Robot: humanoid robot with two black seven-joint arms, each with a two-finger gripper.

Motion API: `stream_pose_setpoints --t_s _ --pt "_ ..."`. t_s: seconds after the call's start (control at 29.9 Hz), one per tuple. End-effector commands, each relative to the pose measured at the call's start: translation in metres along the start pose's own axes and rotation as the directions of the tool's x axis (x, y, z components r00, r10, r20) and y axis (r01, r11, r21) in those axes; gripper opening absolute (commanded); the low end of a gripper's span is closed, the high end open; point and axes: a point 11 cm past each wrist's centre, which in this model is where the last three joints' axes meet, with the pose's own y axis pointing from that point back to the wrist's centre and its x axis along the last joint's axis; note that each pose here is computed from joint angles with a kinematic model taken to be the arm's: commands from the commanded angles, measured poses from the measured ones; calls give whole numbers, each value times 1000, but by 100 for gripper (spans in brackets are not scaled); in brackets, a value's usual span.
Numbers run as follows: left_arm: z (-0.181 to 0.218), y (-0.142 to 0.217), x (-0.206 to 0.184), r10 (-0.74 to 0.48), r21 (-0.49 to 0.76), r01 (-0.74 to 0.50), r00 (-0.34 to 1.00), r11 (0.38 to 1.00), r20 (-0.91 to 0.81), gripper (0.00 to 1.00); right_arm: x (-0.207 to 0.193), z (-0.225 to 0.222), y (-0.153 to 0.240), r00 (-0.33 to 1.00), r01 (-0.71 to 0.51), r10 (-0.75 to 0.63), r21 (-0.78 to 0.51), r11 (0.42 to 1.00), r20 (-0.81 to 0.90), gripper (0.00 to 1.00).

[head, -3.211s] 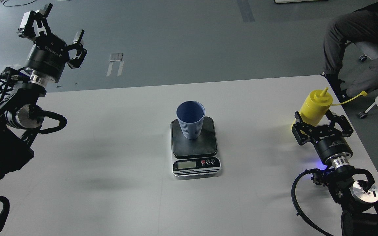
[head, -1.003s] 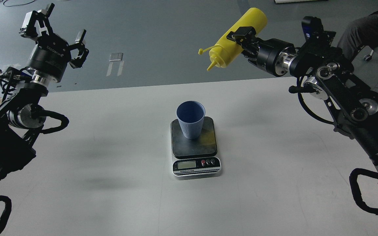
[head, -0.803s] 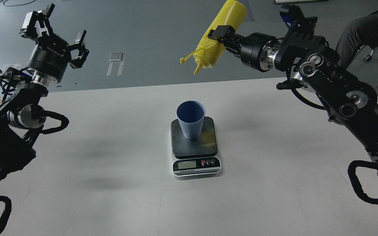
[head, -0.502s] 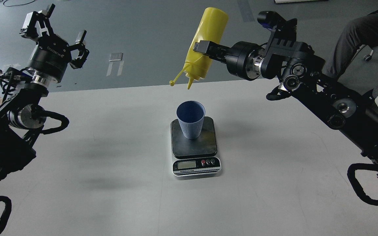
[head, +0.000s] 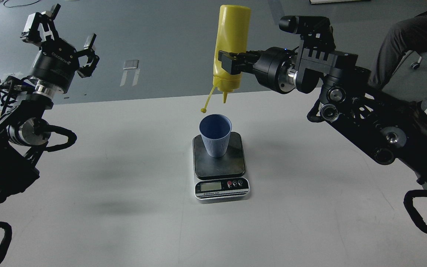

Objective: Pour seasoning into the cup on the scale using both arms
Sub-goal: 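Hold the bottle inverted above the cup, squeezing seasoning in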

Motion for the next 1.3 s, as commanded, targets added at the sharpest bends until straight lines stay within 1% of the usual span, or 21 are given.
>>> stream_pose_setpoints --t_s 0.0,0.17,0.37,0.4,0.5,0.54,0.6,0.64,0.77,0.8,0.84,1.14,1.17,1.2,1.27 --pt "1 0 1 1 -2 -1 1000 1000 0 98 -10 0 -1 1000 12 -12 -8 1000 -27 43" --pt "1 0 0 1 -1 -1 1000 1000 1 98 -25 -6 -2 998 41 -41 3 999 -54 43" --pt "1 0 1 1 -2 -1 1000 1000 0 98 -29 -6 -2 998 43 -43 4 999 -47 41" --pt "1 0 1 2 -2 -2 1000 1000 1 98 -30 -8 -3 998 41 -40 8 999 -46 38" --pt "2 0 1 3 -3 -2 1000 1000 3 98 -31 -12 -5 998 40 -39 14 999 -52 33" --pt "2 1 2 3 -1 -3 1000 1000 4 98 -33 -11 -5 998 37 -37 10 999 -60 29" --pt "2 1 2 3 -1 -3 1000 1000 4 98 -36 -12 -6 998 36 -35 13 999 -61 25" --pt "2 0 1 3 -3 -3 1000 1000 3 98 -39 -13 -7 998 39 -38 15 999 -55 19" --pt "1 0 1 1 -2 -1 1000 1000 3 98 -44 -12 -7 998 42 -41 12 999 -53 15" --pt "1 0 1 2 -2 -2 1000 1000 1 98 -44 -11 -7 998 35 -35 7 999 -59 11" --pt "2 0 1 2 -3 -2 1000 1000 3 98 -43 -12 -7 997 34 -33 7 999 -62 9" --pt "2 0 2 3 -4 -3 1000 1000 2 98 -41 -11 -7 998 19 -18 10 1000 -58 3" --pt "2 0 2 3 -4 -3 1000 1000 2 98 -40 -12 -7 998 15 -14 11 1000 -55 2" --pt "3 0 2 4 -4 -4 1000 1000 4 98 -40 -11 -7 999 6 -6 10 1000 -50 0" --pt "3 1 2 5 -4 -5 1000 1000 4 98 -38 -11 -7 999 -14 14 10 1000 -44 0"
